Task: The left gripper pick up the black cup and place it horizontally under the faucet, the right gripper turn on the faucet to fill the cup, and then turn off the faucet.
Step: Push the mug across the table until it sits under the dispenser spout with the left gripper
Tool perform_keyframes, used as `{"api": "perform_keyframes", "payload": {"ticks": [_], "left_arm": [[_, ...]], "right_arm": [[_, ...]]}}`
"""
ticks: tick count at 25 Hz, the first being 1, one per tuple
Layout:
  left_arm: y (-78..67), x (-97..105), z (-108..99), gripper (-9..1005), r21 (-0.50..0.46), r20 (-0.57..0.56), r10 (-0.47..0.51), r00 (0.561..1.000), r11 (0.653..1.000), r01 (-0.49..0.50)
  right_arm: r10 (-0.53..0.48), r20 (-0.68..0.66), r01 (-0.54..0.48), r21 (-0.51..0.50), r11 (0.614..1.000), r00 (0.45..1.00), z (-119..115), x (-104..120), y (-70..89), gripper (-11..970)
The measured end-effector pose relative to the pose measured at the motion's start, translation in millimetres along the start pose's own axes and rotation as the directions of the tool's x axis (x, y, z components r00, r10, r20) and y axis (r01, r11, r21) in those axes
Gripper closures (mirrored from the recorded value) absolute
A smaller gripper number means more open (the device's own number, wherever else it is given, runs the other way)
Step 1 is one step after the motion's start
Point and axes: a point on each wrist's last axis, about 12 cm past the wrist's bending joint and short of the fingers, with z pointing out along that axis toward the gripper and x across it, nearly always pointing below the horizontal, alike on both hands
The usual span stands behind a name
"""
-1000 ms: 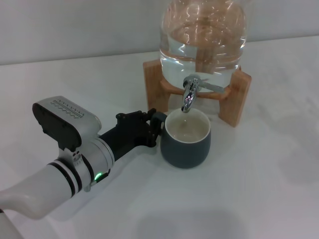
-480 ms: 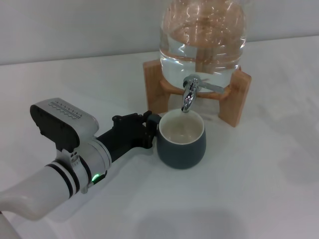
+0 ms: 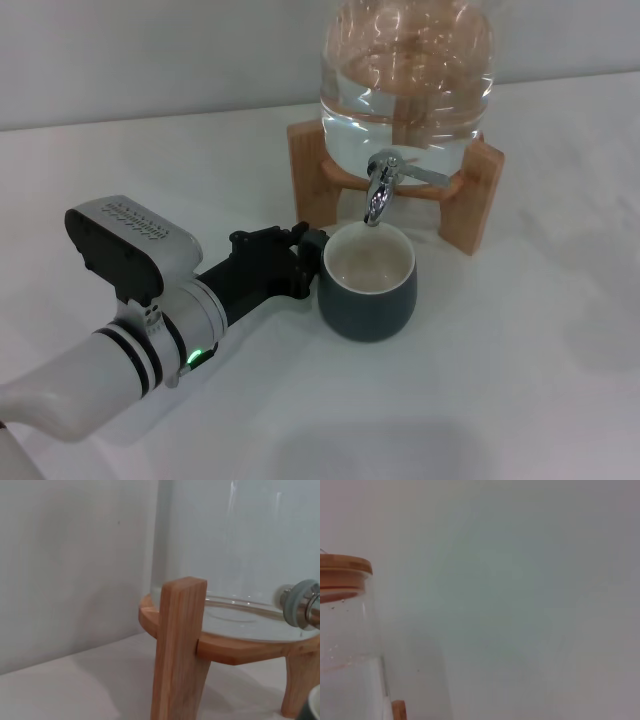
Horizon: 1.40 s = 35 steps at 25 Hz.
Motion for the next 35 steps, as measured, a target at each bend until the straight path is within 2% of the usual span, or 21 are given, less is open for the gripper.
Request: {"api": "perform_keyframes", "payload": {"ticks": [6,11,35], "left_arm": [[0.1,0.0,-0.4,806,-0.001,0.003,-0.002,1.0,1.0,0.002],[0.1,0.4,-0.6,703,-0.001,0.003,-0.002,1.0,1.0,0.002],[1.0,1.2,-0.8,613,-0.005,-0.006,0.001,1.0,1.0,-0.001]], "right_arm": [[0.0,0.002,0.0,0.0,1.0,1.0,0.6,-0.4,0.0,105],[0.0,0.002,0.0,-0.002,1.0,1.0,1.1,-0.4,0.2,105],[-0.001,0.002,0.001,0.003,1.0,1.0,0.6,-0.5,-0.6,105]]}}
